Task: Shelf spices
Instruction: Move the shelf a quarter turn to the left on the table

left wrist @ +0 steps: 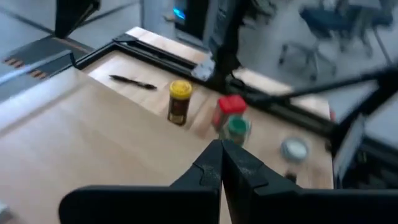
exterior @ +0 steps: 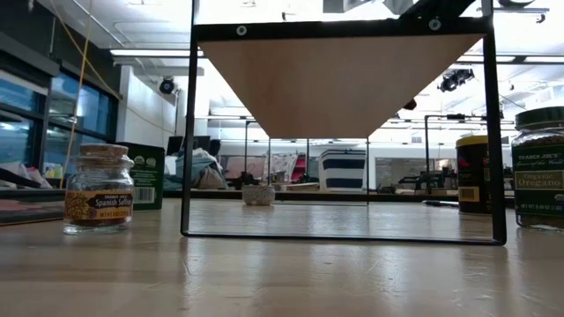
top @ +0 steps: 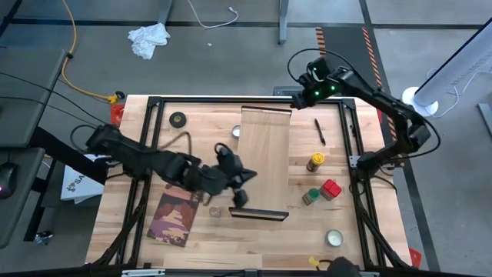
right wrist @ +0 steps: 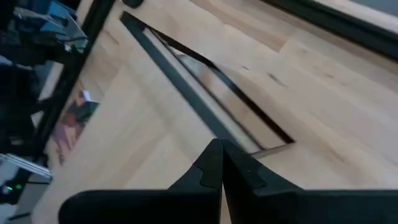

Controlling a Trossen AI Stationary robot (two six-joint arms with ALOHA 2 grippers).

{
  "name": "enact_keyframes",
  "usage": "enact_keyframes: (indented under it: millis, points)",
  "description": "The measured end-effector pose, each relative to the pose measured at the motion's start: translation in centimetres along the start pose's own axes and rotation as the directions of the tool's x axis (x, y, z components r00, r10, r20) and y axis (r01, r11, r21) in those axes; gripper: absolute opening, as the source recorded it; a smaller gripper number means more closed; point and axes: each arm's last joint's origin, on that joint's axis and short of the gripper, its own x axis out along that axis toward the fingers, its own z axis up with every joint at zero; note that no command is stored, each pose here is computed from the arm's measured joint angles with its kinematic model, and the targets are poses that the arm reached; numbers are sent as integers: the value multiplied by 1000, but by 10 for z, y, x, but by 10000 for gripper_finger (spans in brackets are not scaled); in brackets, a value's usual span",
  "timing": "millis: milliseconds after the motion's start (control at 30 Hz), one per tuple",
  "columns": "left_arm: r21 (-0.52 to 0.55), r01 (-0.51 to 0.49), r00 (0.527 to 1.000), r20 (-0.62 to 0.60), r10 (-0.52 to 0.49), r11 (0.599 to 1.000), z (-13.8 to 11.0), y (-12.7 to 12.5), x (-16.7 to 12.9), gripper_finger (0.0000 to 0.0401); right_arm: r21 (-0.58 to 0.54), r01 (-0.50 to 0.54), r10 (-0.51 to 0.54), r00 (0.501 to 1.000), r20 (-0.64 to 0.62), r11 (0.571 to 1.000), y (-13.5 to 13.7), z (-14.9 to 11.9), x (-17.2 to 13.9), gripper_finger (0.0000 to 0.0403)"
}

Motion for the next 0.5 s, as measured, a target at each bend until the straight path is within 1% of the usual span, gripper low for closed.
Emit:
enact_keyframes:
  millis: [33, 100, 167, 200, 267, 400, 433, 500]
  points:
    - [-46, -14, 1000, 23, 15, 999, -4, -4, 7, 1, -13, 4, -4, 1000, 1, 1000, -4, 1, 0, 0]
    - [-140, -4, 998, 69, 13, 990, -12, -16, 19, 1, -29, 15, -15, 1000, 9, 999, -10, 3, -1, 0]
    - [-190, 30, 995, 97, -11, 981, -21, -31, 27, 1, -38, 24, -23, 1000, 19, 999, -15, 5, -4, 0]
    - [-203, 39, 996, 86, -22, 978, -26, -39, 29, 0, -37, 27, -26, 999, 23, 999, -17, 5, -5, 0]
    - [-203, 22, 1000, 18, -19, 979, -39, -54, 30, 0, -27, 28, -27, 999, 30, 999, -21, 6, -8, 0]
    - [-191, -78, 989, -140, 52, 979, -56, -71, 24, 0, -16, 20, -19, 999, 40, 1000, -27, 7, -12, 0]
    - [-194, -79, 985, -163, 47, 978, -57, -75, 22, 0, -11, 23, -22, 999, 43, 1000, -28, 8, -13, 0]
    - [-191, -39, 977, -213, -2, 981, -59, -84, 16, 0, 14, 26, -27, 999, 47, 1000, -30, 8, -14, 0]
